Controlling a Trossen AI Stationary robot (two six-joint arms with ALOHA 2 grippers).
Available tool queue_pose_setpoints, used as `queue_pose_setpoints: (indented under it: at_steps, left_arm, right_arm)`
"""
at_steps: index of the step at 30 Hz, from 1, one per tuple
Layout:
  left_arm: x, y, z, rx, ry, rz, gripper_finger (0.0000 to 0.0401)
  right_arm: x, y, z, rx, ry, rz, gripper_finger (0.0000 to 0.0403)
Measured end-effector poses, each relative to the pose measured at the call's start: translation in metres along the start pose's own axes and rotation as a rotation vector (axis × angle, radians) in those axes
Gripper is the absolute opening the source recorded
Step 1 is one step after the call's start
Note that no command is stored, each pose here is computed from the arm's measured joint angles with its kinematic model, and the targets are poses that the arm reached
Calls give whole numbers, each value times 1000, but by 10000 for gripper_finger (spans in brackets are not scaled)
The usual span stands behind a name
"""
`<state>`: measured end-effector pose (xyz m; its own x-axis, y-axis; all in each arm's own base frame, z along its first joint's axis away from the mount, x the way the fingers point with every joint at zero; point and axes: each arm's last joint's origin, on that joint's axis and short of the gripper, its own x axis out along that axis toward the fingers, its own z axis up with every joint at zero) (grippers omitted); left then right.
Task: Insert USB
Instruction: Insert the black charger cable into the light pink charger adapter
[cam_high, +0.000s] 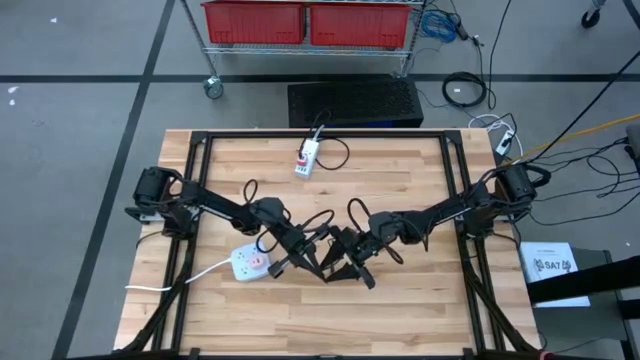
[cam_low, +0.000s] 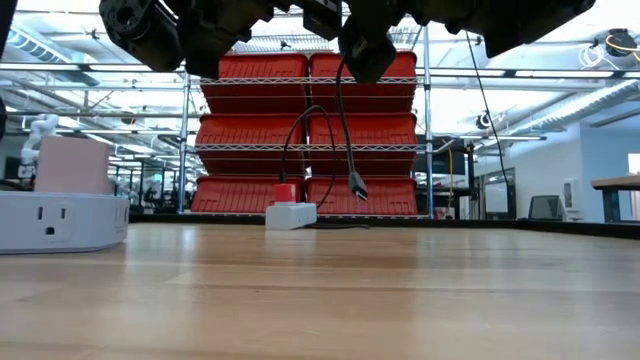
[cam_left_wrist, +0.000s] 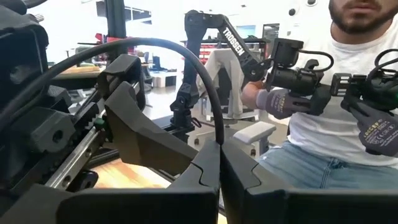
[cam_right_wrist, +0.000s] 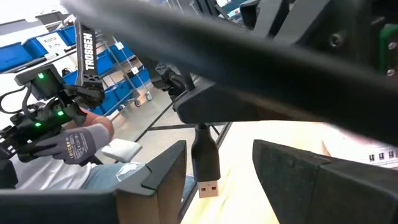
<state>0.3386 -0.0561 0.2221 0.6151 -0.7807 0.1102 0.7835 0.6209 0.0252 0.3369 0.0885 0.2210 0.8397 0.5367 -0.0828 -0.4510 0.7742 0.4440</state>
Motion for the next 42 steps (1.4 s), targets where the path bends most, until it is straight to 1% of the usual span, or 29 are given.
queue_pose_setpoints:
  at_steps: [5, 13, 16, 19, 24, 29, 32, 36, 42]
  left_arm:
    - [0, 0, 0, -1, 0, 0, 0]
    - [0, 0, 0, -17, 2, 4, 0]
    - [-1, 1, 0, -39, 1, 9, 0]
    - [-1, 1, 0, -52, 0, -1, 0]
    - [-1, 1, 1, -58, -2, -5, 0]
    - [-2, 0, 1, -50, -6, -30, 0]
    - [-2, 0, 1, -52, -4, -34, 0]
    - [-2, 1, 1, -56, 1, -45, 0]
    - [-5, 4, 2, -41, -10, -32, 0]
  right_arm:
    - [0, 0, 0, 1, -3, -5, 171]
    - [0, 0, 0, 15, -7, -16, 111]
    - [0, 0, 0, 42, -3, -14, 107]
    - [0, 0, 0, 55, 4, 1, 121]
    - [0, 0, 0, 50, 1, 3, 165]
    - [1, 4, -1, -54, -1, 2, 198]
    - [2, 4, -1, -71, -8, -16, 202]
    - [2, 6, -2, -20, 4, -2, 200]
    - [5, 14, -13, -1, 74, 4, 205]
